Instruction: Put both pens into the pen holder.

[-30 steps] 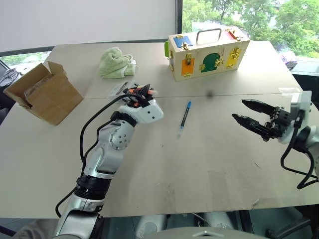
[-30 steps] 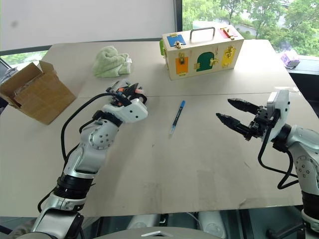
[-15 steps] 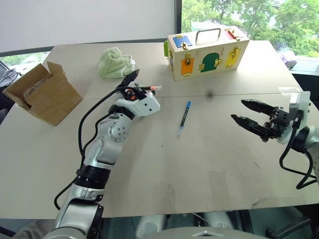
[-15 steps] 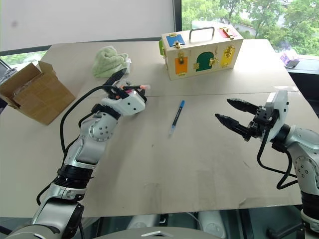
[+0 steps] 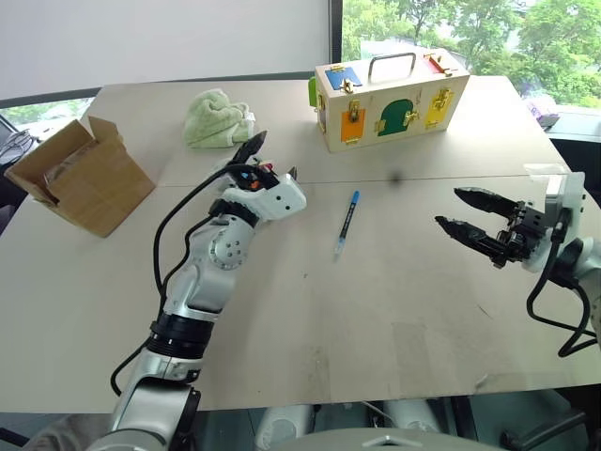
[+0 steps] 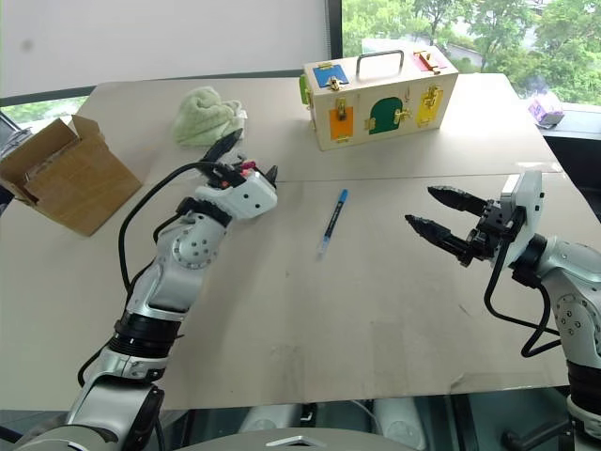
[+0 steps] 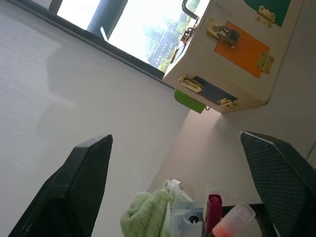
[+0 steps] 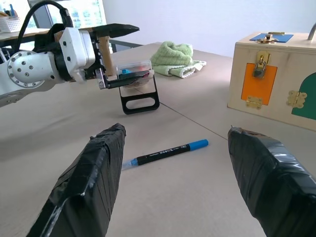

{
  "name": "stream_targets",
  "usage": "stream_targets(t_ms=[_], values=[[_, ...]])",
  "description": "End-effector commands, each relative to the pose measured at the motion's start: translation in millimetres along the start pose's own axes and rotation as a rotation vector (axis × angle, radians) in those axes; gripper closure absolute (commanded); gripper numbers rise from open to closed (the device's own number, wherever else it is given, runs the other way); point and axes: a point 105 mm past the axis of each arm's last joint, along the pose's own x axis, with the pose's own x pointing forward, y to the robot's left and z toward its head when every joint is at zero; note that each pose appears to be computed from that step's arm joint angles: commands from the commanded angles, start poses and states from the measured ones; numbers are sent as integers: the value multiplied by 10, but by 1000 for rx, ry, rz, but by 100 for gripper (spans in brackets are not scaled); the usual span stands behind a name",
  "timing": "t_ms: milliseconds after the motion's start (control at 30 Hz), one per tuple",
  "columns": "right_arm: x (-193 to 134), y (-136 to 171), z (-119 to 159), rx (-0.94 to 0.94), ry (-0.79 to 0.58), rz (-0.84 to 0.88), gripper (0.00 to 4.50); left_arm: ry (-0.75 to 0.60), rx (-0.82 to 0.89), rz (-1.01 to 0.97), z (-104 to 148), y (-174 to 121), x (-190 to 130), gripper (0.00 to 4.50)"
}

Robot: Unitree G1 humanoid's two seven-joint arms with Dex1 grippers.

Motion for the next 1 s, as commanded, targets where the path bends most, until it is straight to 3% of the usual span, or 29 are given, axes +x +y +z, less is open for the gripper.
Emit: stream_targets(t_ms=[33,167,333,433,567,633,767,1000], values=[[-7,30,79,-28,-17,12,97,-67,-49,37,221,59,5,10],[-29,26,70,-29,-10,3,97,-131,-192,-100,409,-219,22,10],[-29,55,47,-27,-1,3,97,-74,-512,-326,487,-640,-16,10],[-28,63,-1,-33,35,2,97,-53,-662,-374,554,-684,-61,10],[74,115,-269,-36,140,1,97,-54,-889,-461,648,-655,-238,10],[227,133,-452,-45,183,-10,97,-63,-1091,-513,639,-570,-436,10],[611,132,-699,-60,227,-56,97,-68,-1069,-706,535,-488,-957,10],[1371,259,-861,-105,247,-116,97,2,-1045,-825,223,-165,-1750,10]])
